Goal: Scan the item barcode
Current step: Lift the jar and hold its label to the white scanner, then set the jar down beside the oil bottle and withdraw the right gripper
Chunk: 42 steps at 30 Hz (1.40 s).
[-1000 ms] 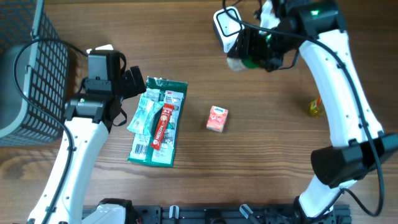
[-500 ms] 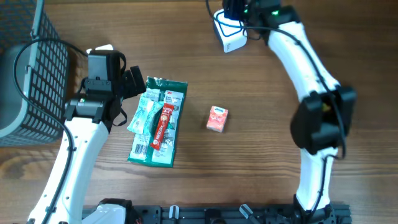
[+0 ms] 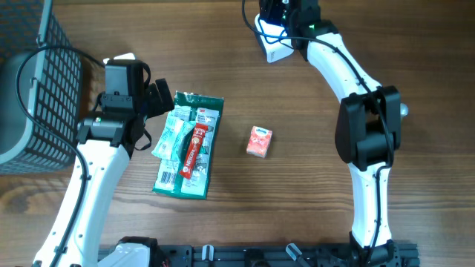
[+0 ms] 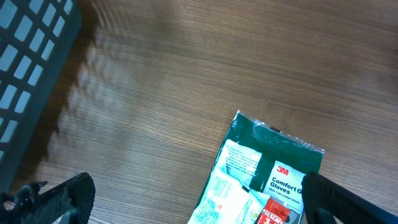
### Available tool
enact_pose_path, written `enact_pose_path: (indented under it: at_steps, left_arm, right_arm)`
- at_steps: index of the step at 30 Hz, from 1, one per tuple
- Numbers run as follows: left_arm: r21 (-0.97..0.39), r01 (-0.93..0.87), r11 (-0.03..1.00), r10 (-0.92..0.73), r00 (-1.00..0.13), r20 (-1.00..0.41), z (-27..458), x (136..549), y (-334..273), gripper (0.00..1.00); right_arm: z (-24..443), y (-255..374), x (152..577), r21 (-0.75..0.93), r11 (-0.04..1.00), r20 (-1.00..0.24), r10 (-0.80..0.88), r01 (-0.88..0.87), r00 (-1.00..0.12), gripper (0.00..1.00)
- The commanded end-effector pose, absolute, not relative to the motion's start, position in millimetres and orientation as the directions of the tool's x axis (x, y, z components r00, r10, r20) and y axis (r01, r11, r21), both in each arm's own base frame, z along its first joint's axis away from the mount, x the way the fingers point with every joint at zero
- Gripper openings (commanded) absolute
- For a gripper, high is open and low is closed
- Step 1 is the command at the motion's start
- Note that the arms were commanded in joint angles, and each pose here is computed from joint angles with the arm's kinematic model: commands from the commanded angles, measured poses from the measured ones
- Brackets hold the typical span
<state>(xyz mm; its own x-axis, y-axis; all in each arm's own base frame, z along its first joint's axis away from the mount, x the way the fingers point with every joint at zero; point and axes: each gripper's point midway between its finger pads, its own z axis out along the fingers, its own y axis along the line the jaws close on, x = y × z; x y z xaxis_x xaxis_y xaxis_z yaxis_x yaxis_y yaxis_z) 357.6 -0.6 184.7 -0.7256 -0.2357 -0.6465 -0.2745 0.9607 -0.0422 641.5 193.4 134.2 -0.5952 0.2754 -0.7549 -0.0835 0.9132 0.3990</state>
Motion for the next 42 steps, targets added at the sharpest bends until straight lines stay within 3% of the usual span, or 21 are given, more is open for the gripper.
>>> enact_pose_path:
  at_steps: [1,4,8,13,17,23,26,28,31,35,42]
  left_arm:
    - [-0.055,-0.292,0.955,-0.255,-0.708,-0.659,191,360,2,1.0]
    - [-0.055,-0.292,0.955,-0.255,-0.708,-0.659,191,360,2,1.0]
    - [-0.055,-0.292,0.955,-0.255,-0.708,-0.659,191,360,2,1.0]
    - [-0.055,-0.292,0.955,-0.255,-0.708,-0.659,191,360,2,1.0]
    - [-0.055,-0.292,0.955,-0.255,-0.708,-0.659,191,360,2,1.0]
    - [-0.055,-0.292,0.955,-0.255,-0.708,-0.659,191,360,2,1.0]
    - [-0.055,-0.292,0.955,-0.255,-0.708,-0.659,191,360,2,1.0]
    - [-0.055,-0.292,0.955,-0.255,-0.708,-0.659,191,360,2,1.0]
    - [-0.055,-0.292,0.955,-0.255,-0.708,-0.659,191,360,2,1.0]
    - [-0.055,-0.292,0.955,-0.255,-0.708,-0.659,191,360,2,1.0]
    - [-0.055,-0.292,0.955,-0.255,-0.708,-0.659,191,360,2,1.0]
  right_arm:
    - [137,195,645,0.367,0.923,-0.784,0.243,-0.112,-0.571,0.04]
    - [179,194,640,0.27,0.942,-0.848,0.135,-0.198,-0.512,0.06]
    - [295,185,609,0.224,0.94,-0.917,0.114,-0.257,-0.381,0.06]
    - [420,137,500,0.126,0.966,-0.942,0.046,-0.224,-0.332,0.04]
    - [445,71,408,0.071,0.996,-0.909,0.043,-0.052,-0.415,0.04]
    - [381,-5,324,0.049,0.968,-0.7,0.211,0.248,-0.683,0.04]
    - [321,-5,293,-0.006,0.968,-0.471,0.219,0.251,-0.854,0.05]
    - [285,5,283,0.006,0.973,-0.347,0.217,0.229,-0.913,0.05]
    - [223,6,270,-0.026,0.966,-0.194,0.246,0.256,-0.95,0.05]
    - [143,8,260,-0.041,0.948,-0.089,0.31,0.314,-0.947,0.05]
    - [53,9,249,-0.028,0.949,-0.084,0.311,0.314,-0.947,0.14]
